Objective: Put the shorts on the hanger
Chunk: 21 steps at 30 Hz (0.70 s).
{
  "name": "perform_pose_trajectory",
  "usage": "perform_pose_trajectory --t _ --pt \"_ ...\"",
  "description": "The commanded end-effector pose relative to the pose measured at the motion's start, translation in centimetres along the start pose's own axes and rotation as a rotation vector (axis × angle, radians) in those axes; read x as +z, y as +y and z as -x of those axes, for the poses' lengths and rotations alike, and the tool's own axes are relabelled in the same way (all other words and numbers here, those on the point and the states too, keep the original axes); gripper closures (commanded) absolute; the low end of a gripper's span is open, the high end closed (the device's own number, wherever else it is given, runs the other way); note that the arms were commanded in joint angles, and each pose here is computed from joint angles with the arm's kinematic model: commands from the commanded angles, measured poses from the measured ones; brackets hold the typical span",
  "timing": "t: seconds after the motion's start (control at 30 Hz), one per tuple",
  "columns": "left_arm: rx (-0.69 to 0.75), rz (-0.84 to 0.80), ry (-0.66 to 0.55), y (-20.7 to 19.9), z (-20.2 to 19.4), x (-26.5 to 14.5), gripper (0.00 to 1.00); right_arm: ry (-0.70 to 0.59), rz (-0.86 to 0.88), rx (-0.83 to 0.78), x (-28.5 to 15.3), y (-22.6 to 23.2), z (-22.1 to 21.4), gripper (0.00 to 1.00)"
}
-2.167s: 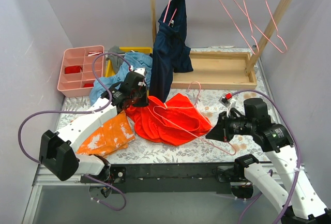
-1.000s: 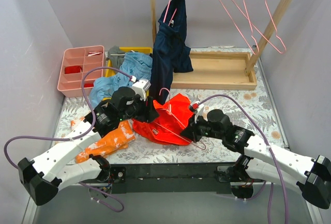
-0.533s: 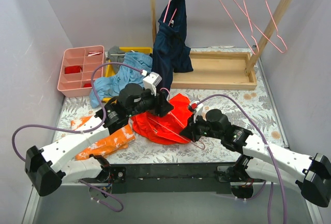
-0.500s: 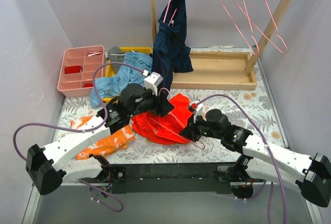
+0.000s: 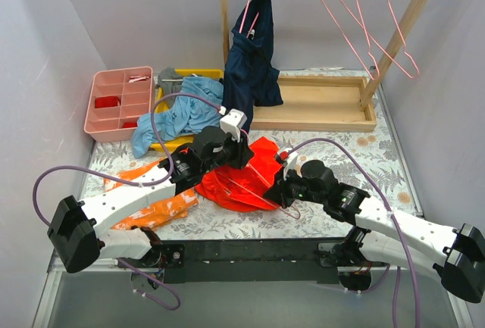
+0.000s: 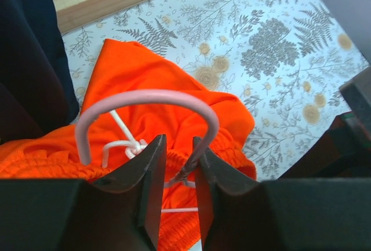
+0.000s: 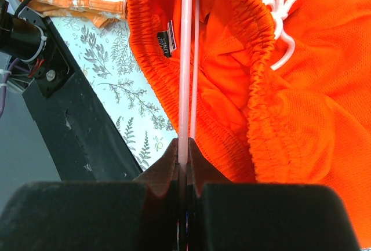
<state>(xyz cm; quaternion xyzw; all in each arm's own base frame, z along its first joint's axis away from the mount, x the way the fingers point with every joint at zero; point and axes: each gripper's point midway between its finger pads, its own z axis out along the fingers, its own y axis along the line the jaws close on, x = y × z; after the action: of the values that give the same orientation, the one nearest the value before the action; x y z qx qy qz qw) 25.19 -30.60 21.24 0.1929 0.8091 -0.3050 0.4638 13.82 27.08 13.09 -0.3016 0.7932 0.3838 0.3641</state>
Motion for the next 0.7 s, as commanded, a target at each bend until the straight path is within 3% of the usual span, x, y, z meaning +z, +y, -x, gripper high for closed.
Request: perform_pose_trajectory --t 0.0,0.03,0.13,0.17,0.27,0.3,0.43,0.67 --pt "0.035 0.043 -0.029 0.8 0.2 -0.1 0.91 -0.087 0.009 -0.025 -0.3 0.9 3.1 0.99" --pt "0.044 0.057 -0.036 1.0 0.2 -0.1 1.0 -0.085 0.002 -0.023 -0.4 0.9 3.2 0.99" --pt "0.071 0.093 -0.064 1.8 0.7 -0.9 1.0 -0.086 -0.036 0.005 -1.4 0.7 3.7 0.7" --pt "0.075 0.102 -0.071 1.9 0.8 -1.0 1.0 -0.105 -0.049 0.031 -1.9 0.8 4.4 0.53" --pt "0.095 0.099 -0.071 1.9 0.8 -1.5 1.0 -0.183 -0.149 0.078 -4.6 0.1 6.8 0.36" --pt "0.098 0.097 -0.072 1.9 0.9 -1.6 1.0 -0.244 -0.257 0.148 -5.9 -1.3 7.9 0.35" --pt "0.119 0.072 -0.052 1.4 0.5 -1.8 1.0 -0.147 -0.493 0.259 -8.2 -4.8 4.9 0.32" --pt "0.141 -0.007 -0.063 0.0 0.8 -2.4 1.0 -0.013 -0.441 0.339 -4.9 -5.3 0.0 0.3"
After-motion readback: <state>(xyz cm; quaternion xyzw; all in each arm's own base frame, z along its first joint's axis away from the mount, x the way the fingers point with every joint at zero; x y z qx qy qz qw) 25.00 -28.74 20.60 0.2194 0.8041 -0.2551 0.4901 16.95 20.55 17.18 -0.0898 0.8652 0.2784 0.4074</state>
